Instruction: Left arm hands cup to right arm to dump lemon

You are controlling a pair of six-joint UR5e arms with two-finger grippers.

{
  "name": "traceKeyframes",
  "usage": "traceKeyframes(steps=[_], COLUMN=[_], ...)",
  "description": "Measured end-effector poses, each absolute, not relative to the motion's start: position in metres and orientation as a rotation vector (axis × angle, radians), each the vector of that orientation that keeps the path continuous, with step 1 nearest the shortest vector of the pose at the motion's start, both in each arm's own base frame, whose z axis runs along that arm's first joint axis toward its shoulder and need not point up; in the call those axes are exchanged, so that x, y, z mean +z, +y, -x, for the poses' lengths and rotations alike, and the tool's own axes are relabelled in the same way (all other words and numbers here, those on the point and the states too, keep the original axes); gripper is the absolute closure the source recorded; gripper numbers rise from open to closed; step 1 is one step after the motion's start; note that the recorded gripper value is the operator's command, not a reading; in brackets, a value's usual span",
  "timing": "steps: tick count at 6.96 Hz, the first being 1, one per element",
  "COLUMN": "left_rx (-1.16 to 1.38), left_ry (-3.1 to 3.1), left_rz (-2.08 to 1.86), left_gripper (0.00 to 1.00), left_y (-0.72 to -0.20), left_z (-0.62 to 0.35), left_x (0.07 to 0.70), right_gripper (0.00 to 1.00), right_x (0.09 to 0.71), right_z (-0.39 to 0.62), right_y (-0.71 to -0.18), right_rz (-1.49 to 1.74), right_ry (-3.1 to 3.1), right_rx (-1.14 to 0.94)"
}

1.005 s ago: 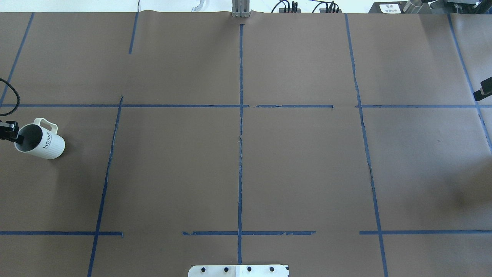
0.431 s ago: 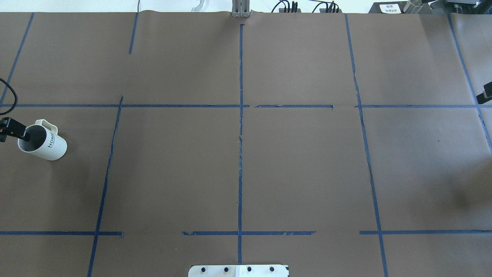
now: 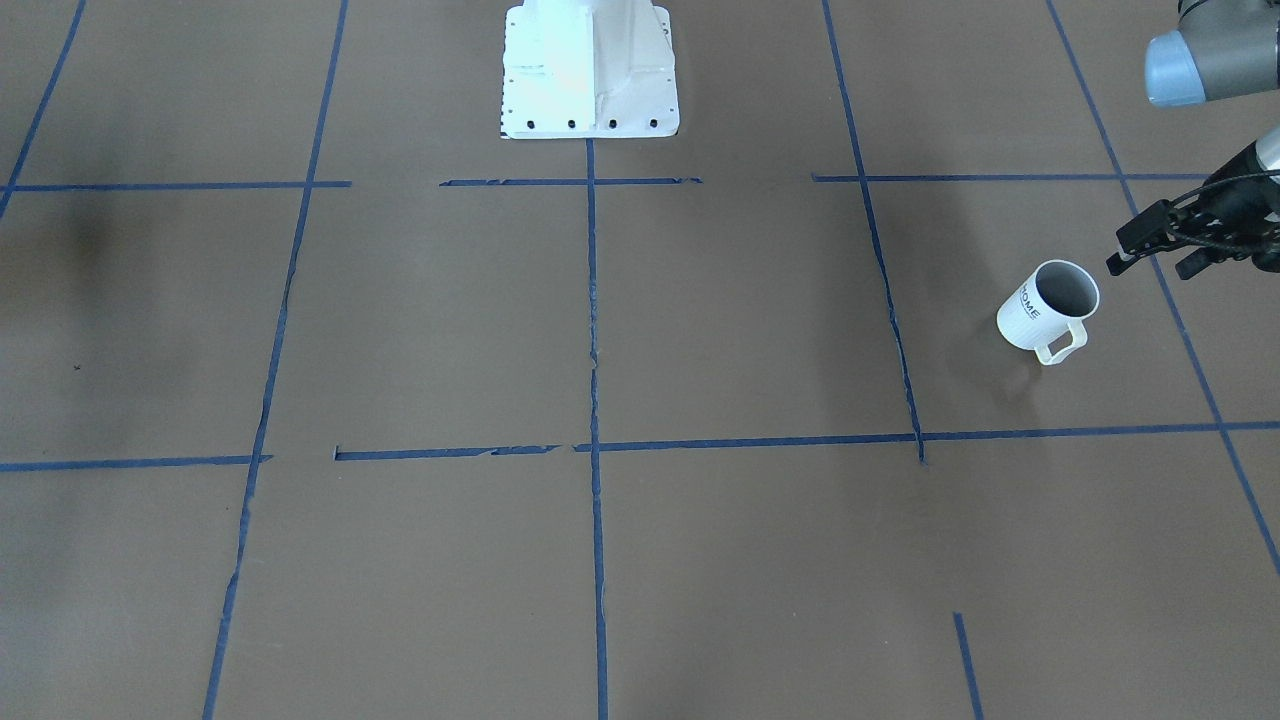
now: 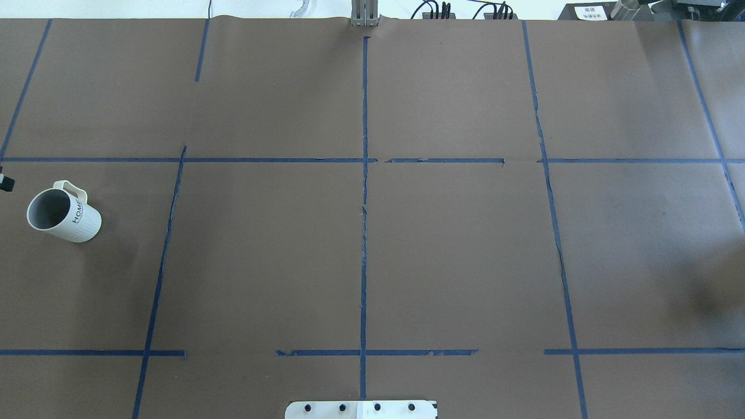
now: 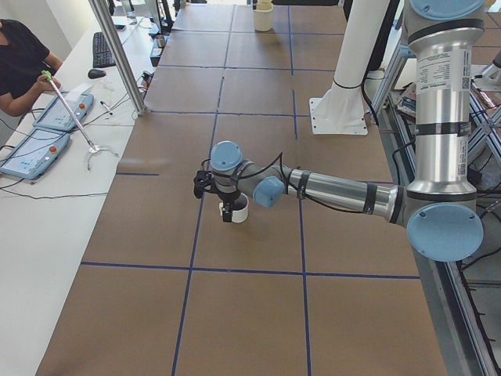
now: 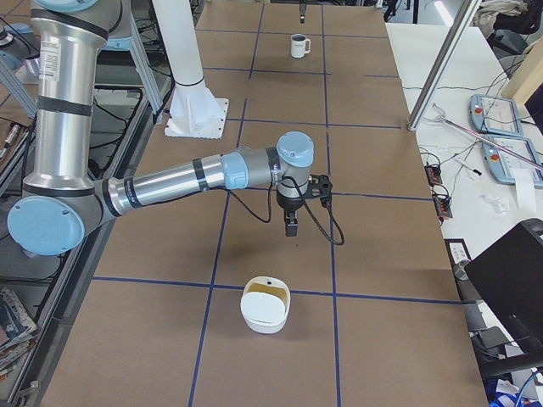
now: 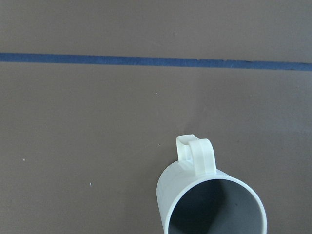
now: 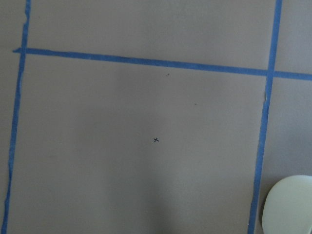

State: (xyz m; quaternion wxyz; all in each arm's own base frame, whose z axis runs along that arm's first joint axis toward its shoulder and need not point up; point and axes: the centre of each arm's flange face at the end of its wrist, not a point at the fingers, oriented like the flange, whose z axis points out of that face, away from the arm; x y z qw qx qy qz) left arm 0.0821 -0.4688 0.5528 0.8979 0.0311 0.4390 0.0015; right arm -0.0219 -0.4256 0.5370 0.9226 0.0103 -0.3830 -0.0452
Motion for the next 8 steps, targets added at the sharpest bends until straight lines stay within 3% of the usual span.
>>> traceKeyframes(steps=[4, 8], left_rx=[0.01, 0.063], left_ry=[0.871, 0.862], left_rz=[-0.022, -0.019], left_gripper=[0.0, 0.0], left_y=[-0.464, -0.454], left_z=[0.034, 0.068], left_x=[0.586, 0.635], right_gripper=[0.0, 0.0], right_x=[0.58, 0.58], right_z=[-0.016, -0.022], right_y=[-0.383, -0.379], right_rz=[0.052, 0.046], right_ry=[-0.837, -0.841], right_rx=[0.016, 0.032])
